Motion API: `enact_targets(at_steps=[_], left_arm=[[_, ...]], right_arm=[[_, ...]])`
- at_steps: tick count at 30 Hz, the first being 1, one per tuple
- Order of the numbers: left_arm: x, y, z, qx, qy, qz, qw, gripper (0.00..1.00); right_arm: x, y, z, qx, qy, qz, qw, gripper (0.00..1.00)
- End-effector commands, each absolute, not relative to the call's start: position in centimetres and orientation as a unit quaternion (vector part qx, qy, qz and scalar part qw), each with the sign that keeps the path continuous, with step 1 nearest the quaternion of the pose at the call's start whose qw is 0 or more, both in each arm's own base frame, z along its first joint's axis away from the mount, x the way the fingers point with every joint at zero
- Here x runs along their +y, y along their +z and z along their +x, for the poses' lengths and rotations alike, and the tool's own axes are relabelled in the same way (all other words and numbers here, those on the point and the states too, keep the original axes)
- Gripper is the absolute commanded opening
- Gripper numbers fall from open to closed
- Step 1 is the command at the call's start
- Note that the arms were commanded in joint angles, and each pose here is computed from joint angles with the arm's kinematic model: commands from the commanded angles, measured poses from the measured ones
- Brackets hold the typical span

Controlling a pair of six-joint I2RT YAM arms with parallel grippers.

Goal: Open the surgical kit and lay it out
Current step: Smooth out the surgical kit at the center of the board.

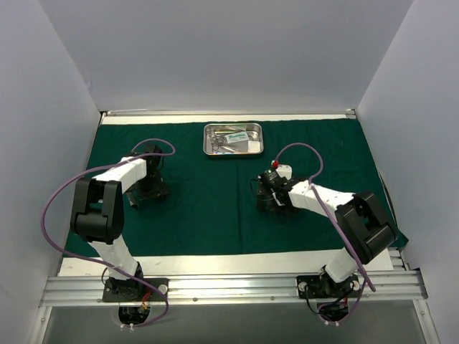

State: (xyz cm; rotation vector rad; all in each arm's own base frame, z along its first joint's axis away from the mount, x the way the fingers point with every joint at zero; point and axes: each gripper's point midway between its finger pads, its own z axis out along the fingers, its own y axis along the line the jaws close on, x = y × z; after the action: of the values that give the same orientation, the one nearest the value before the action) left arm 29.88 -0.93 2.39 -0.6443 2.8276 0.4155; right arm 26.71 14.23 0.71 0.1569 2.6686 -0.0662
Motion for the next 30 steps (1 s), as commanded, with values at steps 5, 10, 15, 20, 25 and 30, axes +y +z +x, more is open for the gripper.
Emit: enact_targets(at_steps=[5,10,15,20,25,30], left_arm=[[-0.2,1.2,26.2,0.964,0.154,-0.211,0.044,0.94],[0.8,1.4,25.2,0.962,0.158,-0.222,0.035,0.94],[2.5,1.4,24.3,0.956,0.154,-0.249,0.025,0.94],[3.1,2.6,25.1,0.951,0.145,-0.267,0.05,0.94],[2.8,5.3,29.0,0.944,0.119,-0.286,0.113,0.94],[3.0,6.6,32.4,0.933,0.112,-0.3,0.163,0.94]], right_arm=[[12.0,0.3,22.3,0.983,-0.054,0.046,0.171,0.94],[12.3,1.0,22.9,0.981,-0.046,0.047,0.183,0.94],[11.4,2.8,24.9,0.973,-0.052,0.068,0.216,0.95],[8.5,4.3,26.9,0.963,-0.061,0.114,0.235,0.95],[3.5,5.9,29.3,0.94,-0.082,0.204,0.263,0.95],[-0.9,5.2,30.7,0.912,-0.085,0.298,0.269,0.94]])
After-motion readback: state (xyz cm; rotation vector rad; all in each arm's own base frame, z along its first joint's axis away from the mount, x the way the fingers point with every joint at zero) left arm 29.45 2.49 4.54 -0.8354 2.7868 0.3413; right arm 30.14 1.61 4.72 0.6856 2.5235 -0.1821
